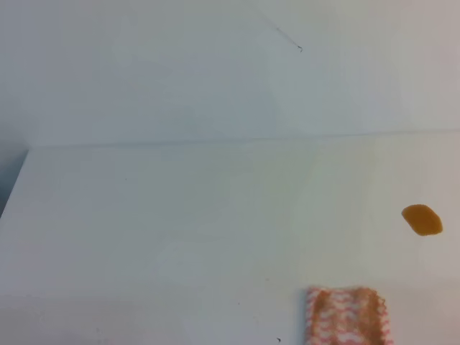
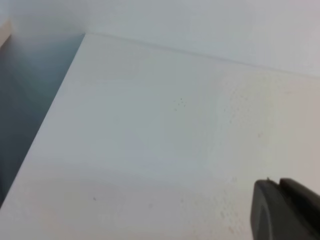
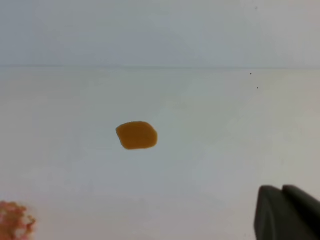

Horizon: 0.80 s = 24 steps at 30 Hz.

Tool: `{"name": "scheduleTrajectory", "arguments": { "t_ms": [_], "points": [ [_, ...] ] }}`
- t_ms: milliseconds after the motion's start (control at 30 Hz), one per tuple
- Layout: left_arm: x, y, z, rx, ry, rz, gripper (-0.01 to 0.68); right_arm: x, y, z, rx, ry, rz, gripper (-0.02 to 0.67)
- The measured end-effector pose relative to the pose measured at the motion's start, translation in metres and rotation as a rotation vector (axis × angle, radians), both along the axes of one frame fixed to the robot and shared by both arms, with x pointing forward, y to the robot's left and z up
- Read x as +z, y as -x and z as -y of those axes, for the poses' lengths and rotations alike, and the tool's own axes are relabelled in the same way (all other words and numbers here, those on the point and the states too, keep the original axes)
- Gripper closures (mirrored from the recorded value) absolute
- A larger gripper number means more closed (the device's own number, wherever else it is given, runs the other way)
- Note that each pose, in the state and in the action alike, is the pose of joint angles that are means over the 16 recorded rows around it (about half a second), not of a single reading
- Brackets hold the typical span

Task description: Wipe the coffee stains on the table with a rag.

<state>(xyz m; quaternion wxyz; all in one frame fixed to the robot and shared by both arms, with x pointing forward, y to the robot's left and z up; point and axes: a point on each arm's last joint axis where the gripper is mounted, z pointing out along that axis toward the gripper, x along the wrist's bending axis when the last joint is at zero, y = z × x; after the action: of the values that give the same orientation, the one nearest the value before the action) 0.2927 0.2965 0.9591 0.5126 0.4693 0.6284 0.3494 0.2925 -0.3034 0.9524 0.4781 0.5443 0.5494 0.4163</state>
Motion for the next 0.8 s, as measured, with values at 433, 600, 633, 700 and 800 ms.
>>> {"name": "scheduleTrajectory", "arguments": {
  "t_ms": [433,600,633,700,800],
  "points": [
    [0.0000,0.0000,0.0000,0.000,0.000,0.000,0.674,-0.0002,0.0000,0.0000,0.000,-0.001,-0.002,0.652],
    [0.0000,0.0000,0.0000,0.000,0.000,0.000,0.674,-0.0001,0.0000,0.0000,0.000,0.000,-0.001,0.652],
    [0.0000,0.0000,0.0000,0.000,0.000,0.000,0.674,-0.0001,0.0000,0.0000,0.000,0.000,-0.001,0.652],
    [0.0000,0.0000,0.0000,0.000,0.000,0.000,0.674,-0.0001,0.0000,0.0000,0.000,0.000,-0.001,0.652],
    [0.0000,0.0000,0.0000,0.000,0.000,0.000,0.674,-0.0001,0.0000,0.0000,0.000,0.000,-0.001,0.652]
  ]
}}
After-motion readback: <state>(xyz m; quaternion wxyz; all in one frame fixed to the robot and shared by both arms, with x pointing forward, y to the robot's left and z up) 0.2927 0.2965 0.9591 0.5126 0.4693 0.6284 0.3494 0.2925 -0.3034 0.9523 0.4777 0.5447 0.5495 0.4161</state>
